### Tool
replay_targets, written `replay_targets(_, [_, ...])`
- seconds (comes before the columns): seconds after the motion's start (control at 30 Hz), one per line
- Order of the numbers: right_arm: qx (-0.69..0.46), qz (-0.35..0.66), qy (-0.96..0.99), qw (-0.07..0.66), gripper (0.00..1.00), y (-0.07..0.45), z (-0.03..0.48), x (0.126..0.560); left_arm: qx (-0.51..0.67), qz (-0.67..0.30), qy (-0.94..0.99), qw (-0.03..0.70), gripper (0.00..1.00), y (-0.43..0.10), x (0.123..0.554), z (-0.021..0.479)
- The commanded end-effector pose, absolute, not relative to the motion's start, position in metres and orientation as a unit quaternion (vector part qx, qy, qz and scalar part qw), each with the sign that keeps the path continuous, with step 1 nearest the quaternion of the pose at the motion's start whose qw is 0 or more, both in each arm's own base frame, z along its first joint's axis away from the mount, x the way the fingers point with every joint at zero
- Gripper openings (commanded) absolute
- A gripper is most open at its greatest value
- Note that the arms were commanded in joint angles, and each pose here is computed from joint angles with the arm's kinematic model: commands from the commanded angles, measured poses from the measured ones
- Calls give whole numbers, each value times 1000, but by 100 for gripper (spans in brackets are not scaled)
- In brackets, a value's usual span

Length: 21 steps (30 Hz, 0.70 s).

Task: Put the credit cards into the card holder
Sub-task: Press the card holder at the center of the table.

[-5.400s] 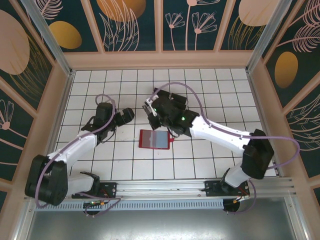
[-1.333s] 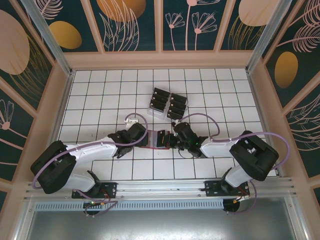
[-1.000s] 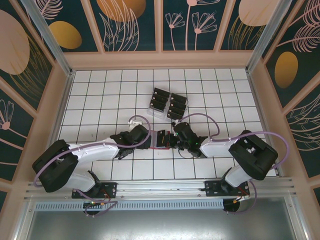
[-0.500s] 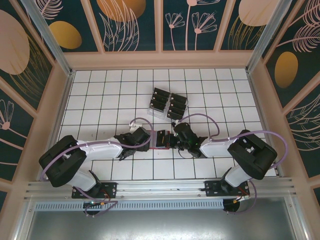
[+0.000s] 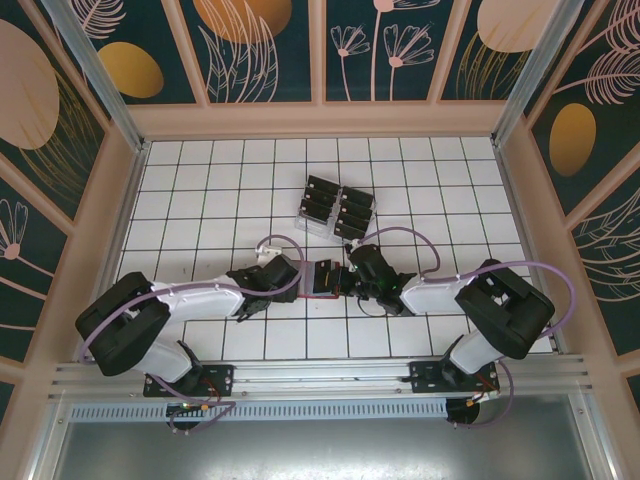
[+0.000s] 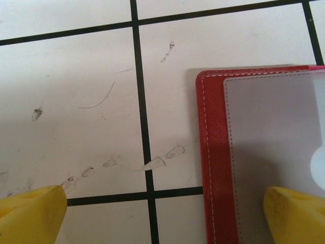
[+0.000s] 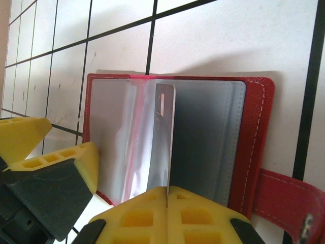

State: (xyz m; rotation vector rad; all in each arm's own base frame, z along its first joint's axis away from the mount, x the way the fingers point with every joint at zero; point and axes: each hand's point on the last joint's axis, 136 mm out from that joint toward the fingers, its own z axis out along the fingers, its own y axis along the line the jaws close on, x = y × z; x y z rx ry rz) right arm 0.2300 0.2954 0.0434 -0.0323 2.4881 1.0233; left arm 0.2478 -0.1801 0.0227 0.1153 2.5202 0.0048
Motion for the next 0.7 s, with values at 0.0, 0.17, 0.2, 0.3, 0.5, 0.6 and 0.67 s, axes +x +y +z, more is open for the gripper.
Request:
replay_targets(0.0, [-13,358,907,223,0,289,39,230,37,22,950,308,99,-170,246,28])
replay_targets(0.17, [-15,377,898,225,0,295,51,230,37,5,946,323,99,-177,252,43])
replay_targets(0.2, [-15,381,896,226,0,296,55,231,38,4,945,325,99,-178,253,44])
replay_targets(0.3, [-19,395,889,232,0,301,67,232,39,5,944,328,99,-177,254,46])
replay_targets(0.5, [-22,408,881,240,0,309,79,235,38,11,948,316,99,-172,248,33])
replay_targets(0.6, [-20,412,878,242,0,311,78,237,35,13,949,313,99,-169,245,28])
replay_targets(0.67, [-17,417,876,243,0,313,77,238,34,12,950,311,99,-168,244,26])
